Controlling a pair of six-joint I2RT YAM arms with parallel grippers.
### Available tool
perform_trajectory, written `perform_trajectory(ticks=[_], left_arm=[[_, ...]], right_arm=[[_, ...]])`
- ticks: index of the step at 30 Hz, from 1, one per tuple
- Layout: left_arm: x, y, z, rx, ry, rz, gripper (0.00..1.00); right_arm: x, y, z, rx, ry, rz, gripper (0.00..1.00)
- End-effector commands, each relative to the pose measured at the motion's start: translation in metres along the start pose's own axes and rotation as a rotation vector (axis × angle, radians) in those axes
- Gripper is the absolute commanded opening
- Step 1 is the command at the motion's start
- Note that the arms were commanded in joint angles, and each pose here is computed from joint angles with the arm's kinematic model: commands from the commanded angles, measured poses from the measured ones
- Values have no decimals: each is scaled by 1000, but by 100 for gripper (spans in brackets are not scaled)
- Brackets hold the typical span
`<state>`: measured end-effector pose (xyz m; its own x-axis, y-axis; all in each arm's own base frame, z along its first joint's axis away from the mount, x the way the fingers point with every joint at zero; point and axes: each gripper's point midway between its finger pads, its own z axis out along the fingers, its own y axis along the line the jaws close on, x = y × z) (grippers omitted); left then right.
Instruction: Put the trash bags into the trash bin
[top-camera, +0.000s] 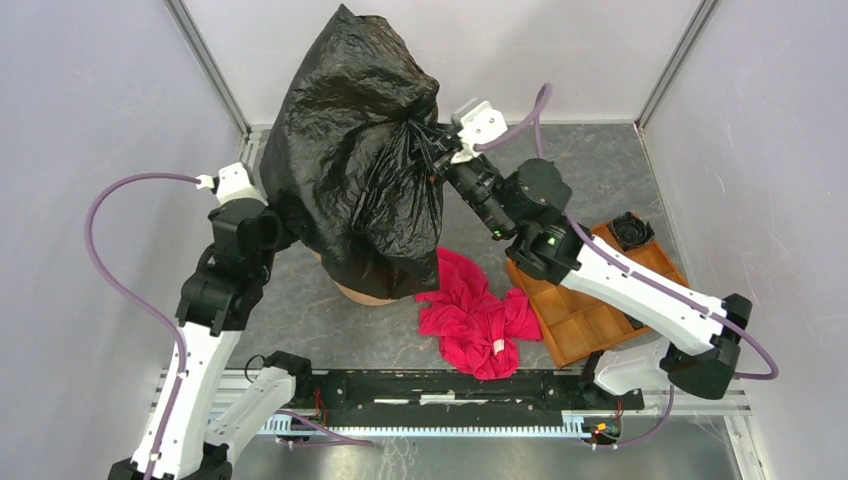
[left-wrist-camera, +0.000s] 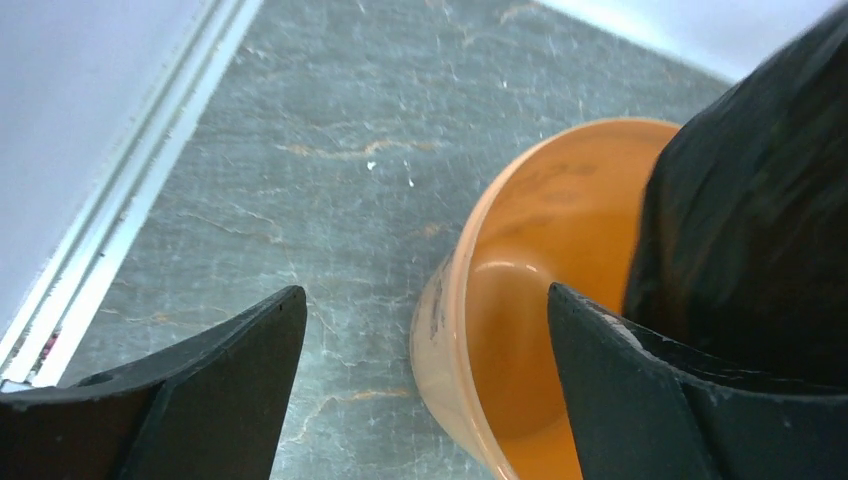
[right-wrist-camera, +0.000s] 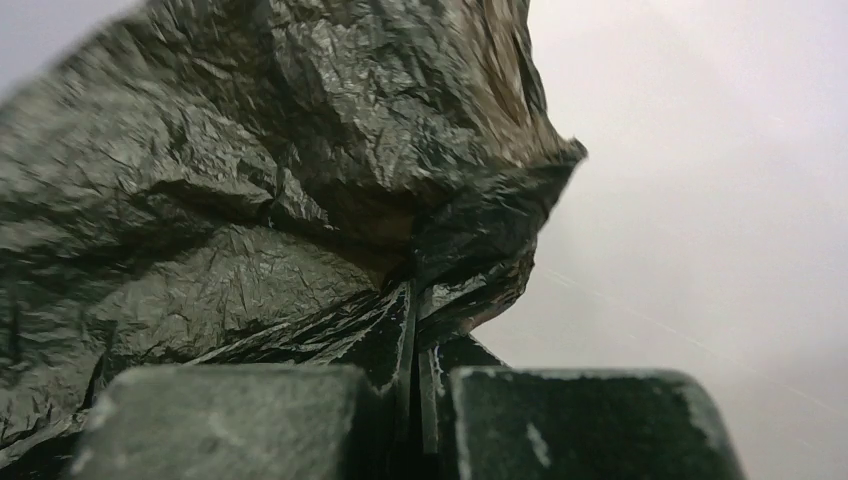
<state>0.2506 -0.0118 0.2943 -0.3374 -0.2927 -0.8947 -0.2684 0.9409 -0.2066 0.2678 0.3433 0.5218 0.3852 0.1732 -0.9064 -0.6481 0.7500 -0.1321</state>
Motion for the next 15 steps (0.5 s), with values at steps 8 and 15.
perform_trajectory(ticks=[8,15], left_arm=[[-57,-2,-43,47,-141,-64,97],[-117,-80,-118,571,-299,-175,94]], right_arm=[[7,-46,38,129,-30,-47,1],[-26,-22,68,12,-154,35,1]])
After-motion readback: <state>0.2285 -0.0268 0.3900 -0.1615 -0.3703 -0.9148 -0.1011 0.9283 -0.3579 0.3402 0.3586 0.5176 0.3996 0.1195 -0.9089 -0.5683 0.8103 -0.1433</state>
